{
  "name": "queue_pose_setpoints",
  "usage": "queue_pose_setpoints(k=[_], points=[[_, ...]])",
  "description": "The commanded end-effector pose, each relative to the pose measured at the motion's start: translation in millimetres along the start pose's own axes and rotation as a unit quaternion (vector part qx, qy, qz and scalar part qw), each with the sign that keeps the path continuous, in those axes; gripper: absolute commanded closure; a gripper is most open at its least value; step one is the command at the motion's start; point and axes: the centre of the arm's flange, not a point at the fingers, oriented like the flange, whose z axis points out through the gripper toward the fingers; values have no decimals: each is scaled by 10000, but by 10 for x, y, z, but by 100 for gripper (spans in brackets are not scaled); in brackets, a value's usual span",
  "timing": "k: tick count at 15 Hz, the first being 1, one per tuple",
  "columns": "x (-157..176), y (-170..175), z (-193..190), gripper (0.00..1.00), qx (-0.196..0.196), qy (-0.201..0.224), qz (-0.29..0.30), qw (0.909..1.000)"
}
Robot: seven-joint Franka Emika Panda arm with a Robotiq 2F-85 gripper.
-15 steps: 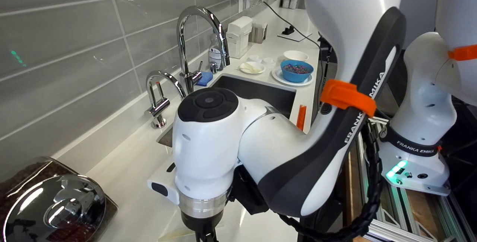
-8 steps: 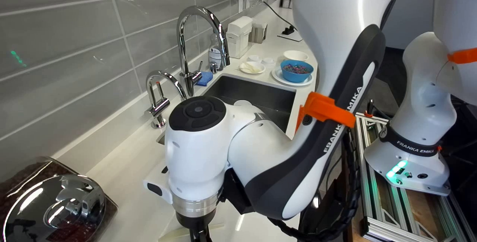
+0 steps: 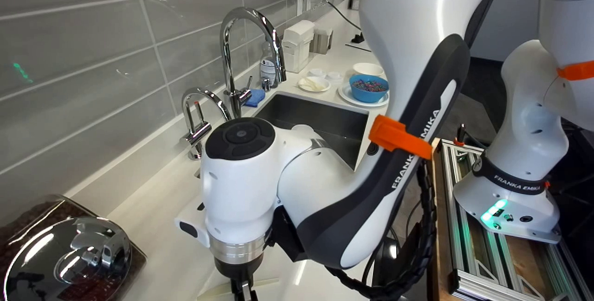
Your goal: Pick up the plastic knife and put it on the white plate on the right
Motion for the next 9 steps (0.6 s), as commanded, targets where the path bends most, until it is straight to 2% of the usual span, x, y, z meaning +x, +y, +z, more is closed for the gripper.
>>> queue_pose_setpoints(k=[1, 2, 3, 5, 9], points=[[33, -26, 85, 87, -88, -1, -23, 10000], [32, -13, 81, 95, -97, -2, -17, 10000], [31, -2, 81, 100, -107, -5, -15, 9999], [27, -17, 75, 96, -92, -8, -30, 10000], [1, -126, -65, 96, 20, -40, -168, 9998]])
